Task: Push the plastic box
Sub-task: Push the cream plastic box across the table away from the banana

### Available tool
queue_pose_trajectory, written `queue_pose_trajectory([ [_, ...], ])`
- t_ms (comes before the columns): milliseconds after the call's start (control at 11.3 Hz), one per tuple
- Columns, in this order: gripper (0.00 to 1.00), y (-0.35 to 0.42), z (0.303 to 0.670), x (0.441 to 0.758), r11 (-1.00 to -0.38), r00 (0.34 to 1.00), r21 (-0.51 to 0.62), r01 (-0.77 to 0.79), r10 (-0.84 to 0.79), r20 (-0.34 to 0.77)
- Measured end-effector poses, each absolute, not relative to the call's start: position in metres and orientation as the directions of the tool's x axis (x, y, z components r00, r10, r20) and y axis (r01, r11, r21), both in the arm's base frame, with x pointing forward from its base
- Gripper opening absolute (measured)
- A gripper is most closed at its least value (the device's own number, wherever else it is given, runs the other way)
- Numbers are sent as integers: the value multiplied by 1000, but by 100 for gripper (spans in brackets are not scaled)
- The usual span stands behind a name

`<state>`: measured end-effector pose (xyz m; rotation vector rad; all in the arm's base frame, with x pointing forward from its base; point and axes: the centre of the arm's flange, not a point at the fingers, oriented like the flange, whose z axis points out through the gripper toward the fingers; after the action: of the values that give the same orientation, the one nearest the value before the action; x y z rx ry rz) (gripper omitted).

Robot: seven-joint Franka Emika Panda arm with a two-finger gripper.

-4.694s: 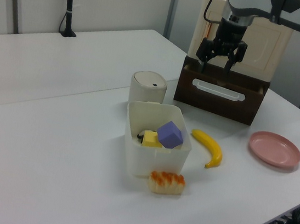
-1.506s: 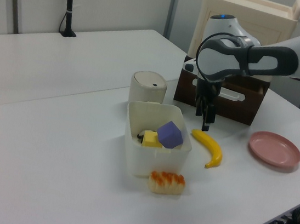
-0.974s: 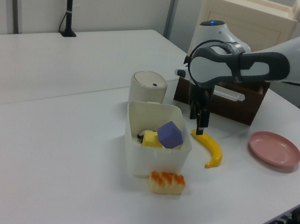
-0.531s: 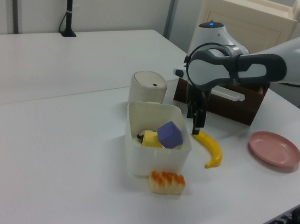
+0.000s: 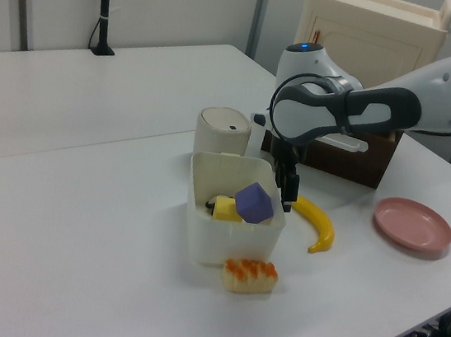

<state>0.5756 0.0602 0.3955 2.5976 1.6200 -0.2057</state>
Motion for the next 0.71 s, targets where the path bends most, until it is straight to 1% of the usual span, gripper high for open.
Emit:
queue_pose_trajectory([
  [89, 100, 63, 396, 576, -444, 439, -1, 896, 886, -147],
  [266, 100, 74, 399, 582, -473, 476, 51, 879, 873, -105],
  [443, 100, 96, 394, 585, -492, 497, 76, 867, 864, -75],
  [709, 100, 123, 391, 584, -474, 479, 83, 877, 876, -60],
])
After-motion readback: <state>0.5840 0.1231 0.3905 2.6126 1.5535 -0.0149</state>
